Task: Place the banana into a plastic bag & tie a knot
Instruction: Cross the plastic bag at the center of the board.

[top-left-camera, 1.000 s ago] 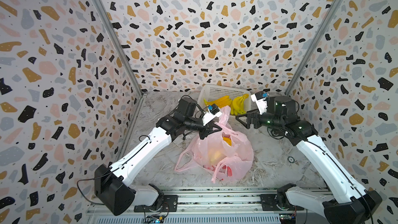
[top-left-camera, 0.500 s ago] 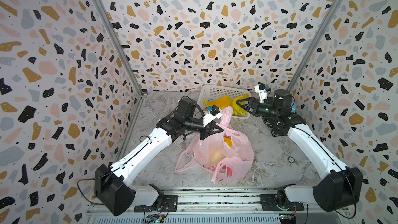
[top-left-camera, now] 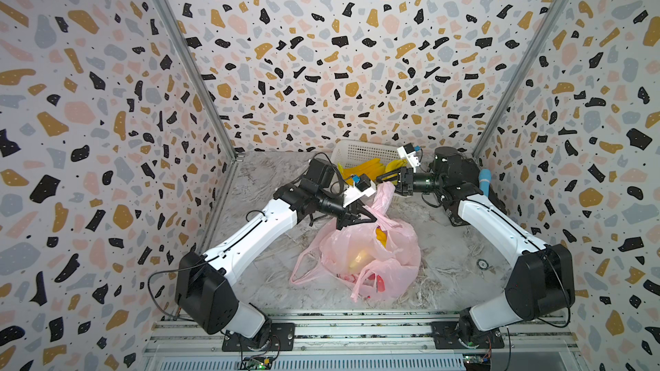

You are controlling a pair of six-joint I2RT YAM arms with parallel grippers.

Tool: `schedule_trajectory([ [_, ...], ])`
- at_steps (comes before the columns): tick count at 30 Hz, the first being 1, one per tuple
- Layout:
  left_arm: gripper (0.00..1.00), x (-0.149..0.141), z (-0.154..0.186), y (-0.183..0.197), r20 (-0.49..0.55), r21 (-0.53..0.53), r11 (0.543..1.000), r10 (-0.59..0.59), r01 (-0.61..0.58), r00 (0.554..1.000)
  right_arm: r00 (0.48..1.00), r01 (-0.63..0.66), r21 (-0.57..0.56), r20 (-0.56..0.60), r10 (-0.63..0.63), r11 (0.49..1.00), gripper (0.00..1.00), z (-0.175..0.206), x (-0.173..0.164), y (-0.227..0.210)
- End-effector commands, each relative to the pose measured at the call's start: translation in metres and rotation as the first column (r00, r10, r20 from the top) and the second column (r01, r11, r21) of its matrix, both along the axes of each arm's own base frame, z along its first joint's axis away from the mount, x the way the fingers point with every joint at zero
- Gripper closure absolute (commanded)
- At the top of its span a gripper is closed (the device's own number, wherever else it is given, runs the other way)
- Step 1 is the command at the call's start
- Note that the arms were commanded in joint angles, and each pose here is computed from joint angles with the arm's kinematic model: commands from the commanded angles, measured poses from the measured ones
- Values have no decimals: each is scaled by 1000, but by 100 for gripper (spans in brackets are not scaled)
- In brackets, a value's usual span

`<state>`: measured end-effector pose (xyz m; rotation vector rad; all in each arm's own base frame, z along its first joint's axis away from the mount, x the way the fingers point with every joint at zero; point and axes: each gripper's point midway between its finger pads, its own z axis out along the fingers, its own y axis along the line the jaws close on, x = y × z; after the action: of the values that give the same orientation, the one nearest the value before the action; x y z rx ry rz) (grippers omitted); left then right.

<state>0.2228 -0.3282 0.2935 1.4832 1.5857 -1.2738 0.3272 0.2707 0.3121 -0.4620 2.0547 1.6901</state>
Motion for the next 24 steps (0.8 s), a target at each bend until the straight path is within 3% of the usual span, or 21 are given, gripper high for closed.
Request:
schedule_trajectory([
  [1, 100, -7, 5, 0, 17, -3, 998, -57, 57, 998, 983, -122, 62, 145, 112, 991, 27, 39, -26, 6],
  [12, 100, -7, 5, 10, 22, 7, 999, -52, 52, 998, 939, -281, 75, 226, 258, 957, 50, 45, -71, 17],
  [18, 100, -5, 9, 17, 52, -9, 1000, -29, 29, 998, 920, -297, -96, 236, 312, 950, 50, 25, -98, 22],
  [24, 100, 0, 14, 23, 89, -44, 999, 15, -11, 996, 922, -262, -149, 254, 293, 954, 48, 24, -103, 21],
])
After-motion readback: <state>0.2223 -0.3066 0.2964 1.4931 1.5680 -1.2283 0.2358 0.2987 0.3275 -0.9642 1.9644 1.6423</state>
